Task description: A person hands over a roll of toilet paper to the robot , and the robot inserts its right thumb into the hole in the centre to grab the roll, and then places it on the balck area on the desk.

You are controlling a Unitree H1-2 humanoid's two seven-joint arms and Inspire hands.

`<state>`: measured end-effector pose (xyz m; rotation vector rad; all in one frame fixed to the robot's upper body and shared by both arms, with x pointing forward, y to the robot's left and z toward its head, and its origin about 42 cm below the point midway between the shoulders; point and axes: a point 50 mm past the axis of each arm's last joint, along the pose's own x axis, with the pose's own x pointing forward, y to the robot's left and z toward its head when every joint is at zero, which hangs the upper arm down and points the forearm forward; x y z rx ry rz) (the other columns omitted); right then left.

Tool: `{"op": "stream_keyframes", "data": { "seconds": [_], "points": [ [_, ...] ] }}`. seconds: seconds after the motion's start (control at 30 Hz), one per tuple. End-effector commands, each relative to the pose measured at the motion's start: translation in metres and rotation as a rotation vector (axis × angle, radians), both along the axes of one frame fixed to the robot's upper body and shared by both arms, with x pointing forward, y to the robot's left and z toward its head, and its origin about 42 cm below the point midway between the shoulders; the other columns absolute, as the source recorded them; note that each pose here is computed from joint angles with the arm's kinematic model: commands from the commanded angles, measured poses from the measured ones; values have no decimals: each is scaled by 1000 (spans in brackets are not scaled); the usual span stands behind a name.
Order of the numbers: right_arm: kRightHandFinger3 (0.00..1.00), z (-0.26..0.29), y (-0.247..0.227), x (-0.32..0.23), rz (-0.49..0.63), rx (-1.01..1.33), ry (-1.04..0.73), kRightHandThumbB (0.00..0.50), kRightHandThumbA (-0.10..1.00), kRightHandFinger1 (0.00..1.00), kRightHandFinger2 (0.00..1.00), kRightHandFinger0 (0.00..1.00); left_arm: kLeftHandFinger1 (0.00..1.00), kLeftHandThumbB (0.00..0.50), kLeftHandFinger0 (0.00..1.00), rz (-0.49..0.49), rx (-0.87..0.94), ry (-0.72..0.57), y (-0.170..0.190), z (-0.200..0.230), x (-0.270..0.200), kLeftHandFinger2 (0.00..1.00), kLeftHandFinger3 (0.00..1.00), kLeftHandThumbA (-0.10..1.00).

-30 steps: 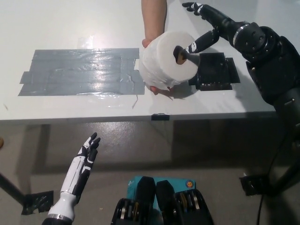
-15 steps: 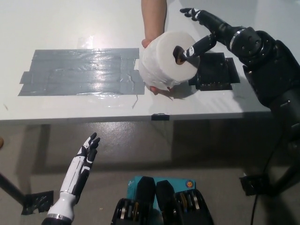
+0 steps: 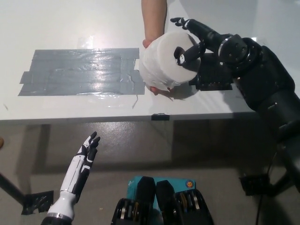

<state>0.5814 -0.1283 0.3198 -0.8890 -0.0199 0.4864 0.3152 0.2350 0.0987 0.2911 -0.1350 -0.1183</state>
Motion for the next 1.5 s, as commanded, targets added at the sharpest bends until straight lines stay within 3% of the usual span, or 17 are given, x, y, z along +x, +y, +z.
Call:
{"op": "stream_keyframes", "data": {
  "seconds": [0.0,0.1,0.2,0.23,0.27,0.3,0.33,0.4,0.43,0.5,0.6,0.77,0.8,0.9,1.03,1.23,1.47],
  "points": [
    [1000,51,21,6,32,-34,-148,413,900,1000,1000,1000,1000,58,1000,-15,20,-62,0,16,7,1000,1000,1000],
    [1000,47,23,7,19,-77,-169,383,826,1000,1000,1000,1000,53,1000,-18,23,-63,0,17,7,1000,1000,1000],
    [1000,30,21,9,-20,-133,-200,326,575,1000,1000,1000,1000,62,1000,-21,17,-54,-1,16,7,1000,1000,1000],
    [1000,23,20,8,-31,-158,-211,299,379,943,1000,862,1000,61,1000,-20,19,-52,-2,16,7,1000,1000,1000],
    [1000,17,21,8,-41,-200,-216,293,302,843,944,764,1000,59,1000,-20,20,-52,-2,15,6,1000,1000,1000],
    [821,14,21,8,-42,-228,-224,284,119,601,737,504,1000,58,1000,-21,21,-53,-2,16,6,1000,1000,1000],
    [749,12,21,8,-41,-238,-229,281,60,538,666,413,1000,58,1000,-21,21,-54,-3,16,6,1000,1000,1000],
    [351,2,19,7,-29,-295,-248,265,-94,214,275,71,1000,50,1000,-25,21,-57,-4,16,7,1000,1000,1000],
    [323,-5,17,6,-27,-339,-255,268,-99,130,276,14,1000,52,1000,-28,19,-58,-5,17,8,1000,1000,1000],
    [428,-11,16,5,-32,-368,-247,252,-100,315,640,14,1000,47,1000,-30,22,-61,-6,19,11,1000,1000,1000],
    [681,-21,11,4,-43,-300,-163,201,-100,536,945,29,1000,49,1000,-31,21,-64,-7,21,13,1000,1000,1000],
    [888,-26,2,4,-70,-141,-105,170,-100,656,928,37,1000,50,1000,-34,27,-65,-8,22,14,1000,1000,1000],
    [828,-26,1,4,-75,-117,-99,162,-100,680,901,79,1000,44,1000,-34,26,-64,-8,22,15,1000,1000,1000],
    [879,-22,-7,6,-113,61,-40,173,-100,728,965,150,1000,48,1000,-39,34,-67,-8,23,16,1000,1000,1000],
    [881,-15,-17,9,-181,473,114,182,-100,576,871,83,1000,32,1000,-36,30,-62,-8,22,15,1000,1000,1000],
    [882,12,-28,14,-170,898,231,176,-100,469,884,0,1000,36,1000,-33,31,-61,-6,22,16,1000,1000,1000],
    [977,44,-54,16,-112,1074,259,127,-100,431,898,0,1000,28,1000,-29,29,-51,-5,17,16,1000,1000,1000]
  ]
}}
